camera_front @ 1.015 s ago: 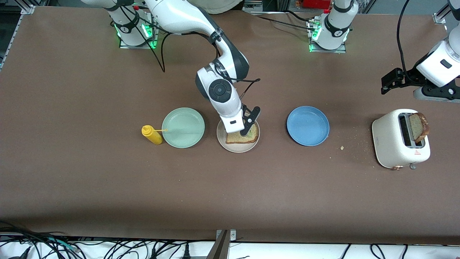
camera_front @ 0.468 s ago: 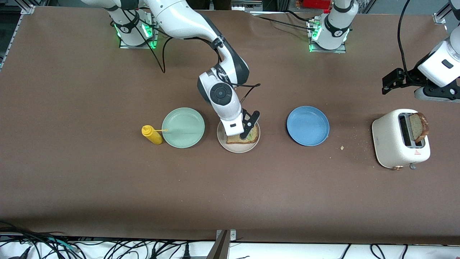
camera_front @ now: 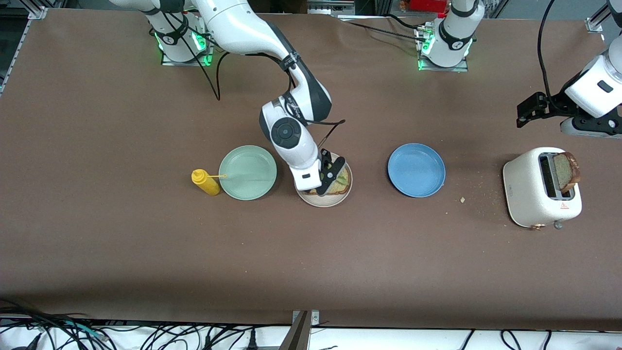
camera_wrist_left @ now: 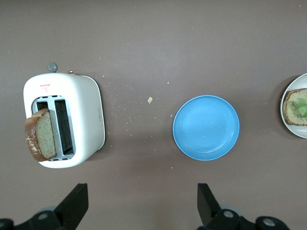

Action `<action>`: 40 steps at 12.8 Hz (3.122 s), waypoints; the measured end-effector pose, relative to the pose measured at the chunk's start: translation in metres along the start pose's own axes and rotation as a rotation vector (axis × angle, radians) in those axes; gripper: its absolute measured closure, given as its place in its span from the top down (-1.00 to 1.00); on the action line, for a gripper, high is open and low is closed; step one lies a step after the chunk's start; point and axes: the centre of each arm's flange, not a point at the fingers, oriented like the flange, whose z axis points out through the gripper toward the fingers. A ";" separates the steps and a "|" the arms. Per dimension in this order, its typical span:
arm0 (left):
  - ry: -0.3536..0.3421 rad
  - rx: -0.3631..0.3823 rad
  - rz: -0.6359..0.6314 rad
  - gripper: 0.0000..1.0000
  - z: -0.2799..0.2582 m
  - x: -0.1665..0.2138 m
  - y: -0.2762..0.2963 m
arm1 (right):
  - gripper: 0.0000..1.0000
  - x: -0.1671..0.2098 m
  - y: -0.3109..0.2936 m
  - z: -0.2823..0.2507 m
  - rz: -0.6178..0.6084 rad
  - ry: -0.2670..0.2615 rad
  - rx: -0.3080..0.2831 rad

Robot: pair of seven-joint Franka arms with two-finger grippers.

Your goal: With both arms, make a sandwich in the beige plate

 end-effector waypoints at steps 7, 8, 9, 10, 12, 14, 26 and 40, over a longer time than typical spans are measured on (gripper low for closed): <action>0.000 0.000 0.000 1.00 0.000 0.000 0.000 | 1.00 -0.005 0.006 0.009 -0.034 -0.011 0.002; 0.000 0.000 0.000 1.00 0.000 0.000 0.000 | 1.00 -0.009 0.015 0.008 -0.032 -0.015 -0.003; 0.000 0.000 0.000 1.00 0.000 0.000 0.000 | 1.00 -0.017 0.031 0.002 -0.014 -0.017 -0.009; 0.000 0.000 -0.001 1.00 0.000 0.000 0.000 | 1.00 -0.028 0.053 -0.009 0.016 -0.016 -0.012; 0.000 0.000 -0.001 1.00 0.000 0.000 0.000 | 1.00 -0.047 0.096 -0.054 0.083 0.021 -0.013; 0.000 0.000 -0.001 1.00 0.000 0.000 -0.001 | 1.00 -0.074 0.135 -0.119 0.168 0.081 -0.006; -0.001 0.000 -0.001 1.00 0.000 0.000 -0.001 | 1.00 -0.251 0.202 -0.384 0.584 -0.105 -0.068; 0.000 0.000 -0.001 1.00 0.000 0.001 -0.001 | 1.00 -0.388 0.226 -0.526 0.946 -0.162 -0.174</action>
